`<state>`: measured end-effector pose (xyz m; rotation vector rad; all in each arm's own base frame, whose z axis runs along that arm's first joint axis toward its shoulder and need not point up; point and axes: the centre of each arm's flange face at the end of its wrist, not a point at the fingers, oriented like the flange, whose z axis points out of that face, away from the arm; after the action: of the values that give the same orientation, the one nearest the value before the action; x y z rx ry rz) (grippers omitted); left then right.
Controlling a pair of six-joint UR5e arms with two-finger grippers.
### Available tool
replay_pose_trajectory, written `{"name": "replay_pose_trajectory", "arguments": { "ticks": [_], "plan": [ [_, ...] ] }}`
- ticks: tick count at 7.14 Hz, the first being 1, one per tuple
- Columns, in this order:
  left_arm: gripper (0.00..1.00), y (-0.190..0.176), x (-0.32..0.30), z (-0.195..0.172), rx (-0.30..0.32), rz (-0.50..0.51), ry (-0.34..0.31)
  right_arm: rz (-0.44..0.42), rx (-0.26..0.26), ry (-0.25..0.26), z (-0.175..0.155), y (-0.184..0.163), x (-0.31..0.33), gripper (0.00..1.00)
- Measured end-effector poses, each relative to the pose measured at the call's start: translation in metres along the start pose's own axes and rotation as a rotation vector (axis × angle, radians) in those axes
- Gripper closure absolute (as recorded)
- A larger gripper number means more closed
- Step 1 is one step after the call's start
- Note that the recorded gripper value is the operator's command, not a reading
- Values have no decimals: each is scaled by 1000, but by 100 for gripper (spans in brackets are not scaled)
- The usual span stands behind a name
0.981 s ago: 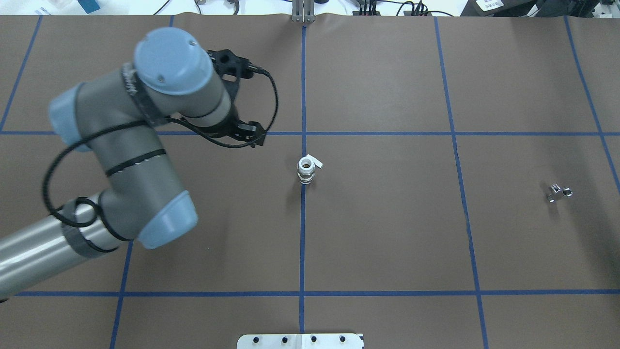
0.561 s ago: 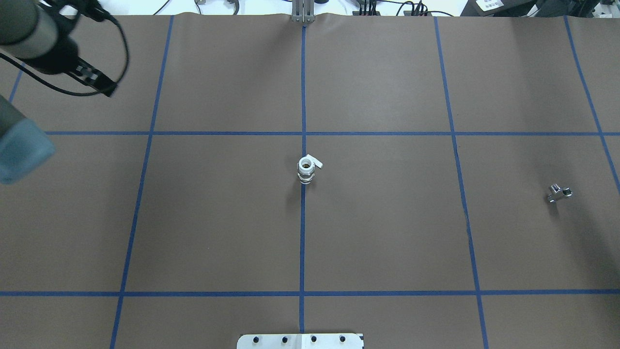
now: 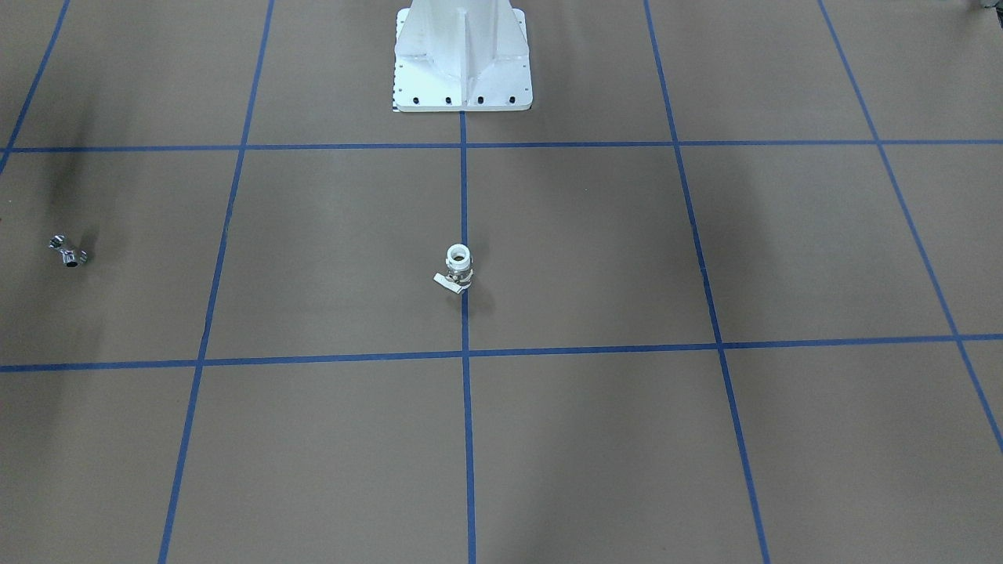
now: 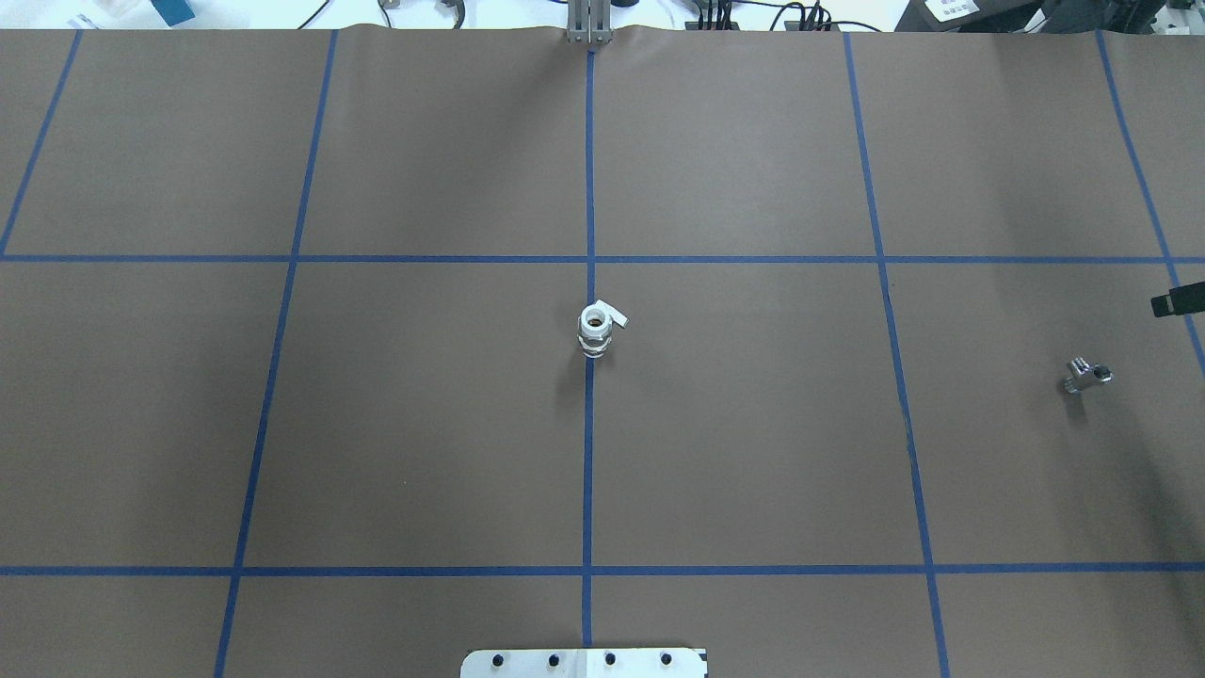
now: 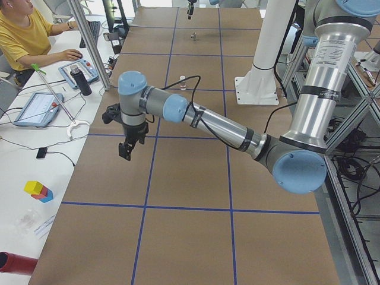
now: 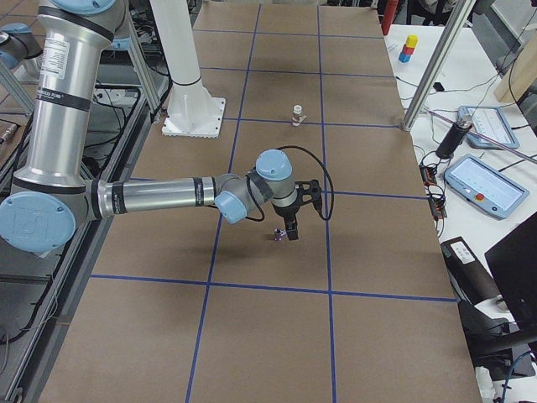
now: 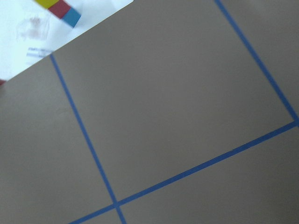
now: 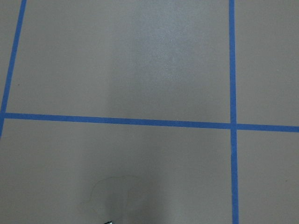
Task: Assemble PPR valve and pipe with both arms
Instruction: 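Lower the right gripper onto the chrome valve and grasp it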
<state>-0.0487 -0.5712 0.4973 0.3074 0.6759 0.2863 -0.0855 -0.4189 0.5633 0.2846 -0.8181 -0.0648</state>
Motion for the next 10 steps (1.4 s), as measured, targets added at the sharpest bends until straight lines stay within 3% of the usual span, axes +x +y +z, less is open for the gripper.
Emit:
{"name": "replay_pose_trajectory", "arguments": {
  "ticks": [2, 4, 10],
  "plan": [
    [0, 53, -43, 13, 31, 7, 30, -110, -13, -28, 20, 35, -13, 1],
    [0, 66, -48, 17, 33, 8, 36, -197, -46, -21, 42, 54, -13, 1],
    [0, 67, -49, 18, 34, 4, 36, -238, -86, -3, 100, 37, -23, 1]
  ]
}}
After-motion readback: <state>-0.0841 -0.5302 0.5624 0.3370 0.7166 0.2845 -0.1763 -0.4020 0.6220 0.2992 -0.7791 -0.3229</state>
